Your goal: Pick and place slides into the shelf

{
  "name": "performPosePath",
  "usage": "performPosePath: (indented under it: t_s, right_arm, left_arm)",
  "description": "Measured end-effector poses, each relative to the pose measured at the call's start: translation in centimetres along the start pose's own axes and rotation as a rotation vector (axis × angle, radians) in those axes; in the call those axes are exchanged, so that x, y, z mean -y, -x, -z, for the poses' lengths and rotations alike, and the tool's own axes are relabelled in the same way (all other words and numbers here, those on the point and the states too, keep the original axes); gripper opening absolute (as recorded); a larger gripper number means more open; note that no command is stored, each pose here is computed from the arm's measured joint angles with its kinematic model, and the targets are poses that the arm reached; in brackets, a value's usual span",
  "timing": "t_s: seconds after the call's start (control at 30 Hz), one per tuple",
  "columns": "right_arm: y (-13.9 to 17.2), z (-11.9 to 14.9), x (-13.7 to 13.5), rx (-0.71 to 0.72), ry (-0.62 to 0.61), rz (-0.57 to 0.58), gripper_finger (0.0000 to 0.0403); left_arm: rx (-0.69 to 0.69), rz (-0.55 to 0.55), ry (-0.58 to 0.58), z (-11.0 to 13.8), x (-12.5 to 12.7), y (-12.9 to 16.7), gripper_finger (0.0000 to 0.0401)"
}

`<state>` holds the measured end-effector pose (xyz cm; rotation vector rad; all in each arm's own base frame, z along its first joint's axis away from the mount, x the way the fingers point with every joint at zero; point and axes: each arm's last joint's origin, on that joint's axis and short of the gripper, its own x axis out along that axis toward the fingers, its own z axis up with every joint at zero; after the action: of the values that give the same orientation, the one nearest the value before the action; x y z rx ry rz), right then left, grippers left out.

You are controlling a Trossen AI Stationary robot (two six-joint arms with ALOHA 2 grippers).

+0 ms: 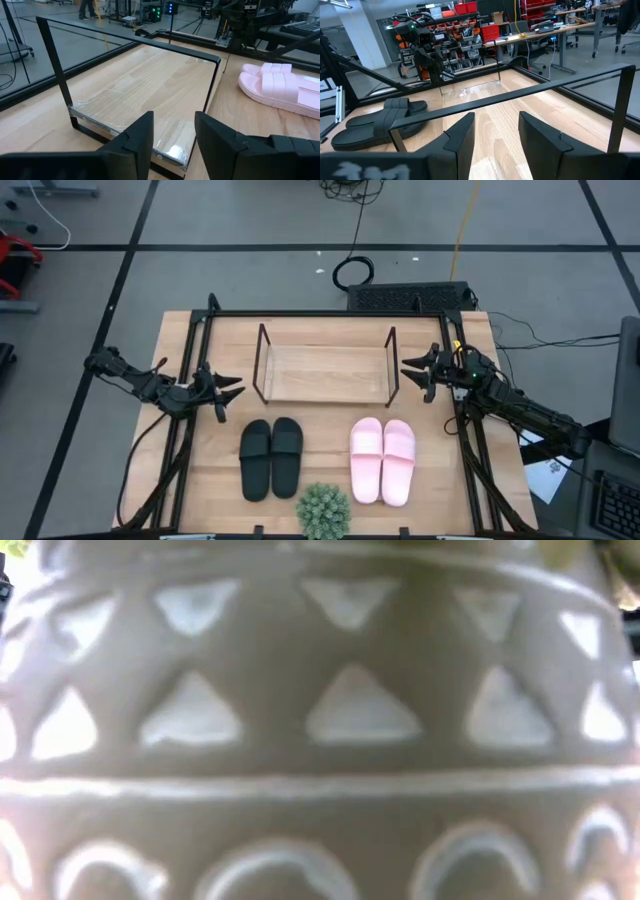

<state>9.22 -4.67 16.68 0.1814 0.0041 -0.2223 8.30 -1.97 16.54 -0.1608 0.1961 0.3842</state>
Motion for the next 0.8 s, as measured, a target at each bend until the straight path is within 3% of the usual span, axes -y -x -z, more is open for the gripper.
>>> performPosePath:
  t_s: [0.67,0.8]
  right_arm:
    - [0.01,-0.30,-0.05,0.030,0.009,-0.005,0.0144]
    - [0.02,-0.58,-0.11,0.057,-0.067,-0.013,0.0144]
  left_arm:
    - [0.005,-0.012,0.001,-0.03,-0.03,0.00,0.0145]
    - [0.005,-0.011,0.005,-0.03,-0.03,0.00,0.0145]
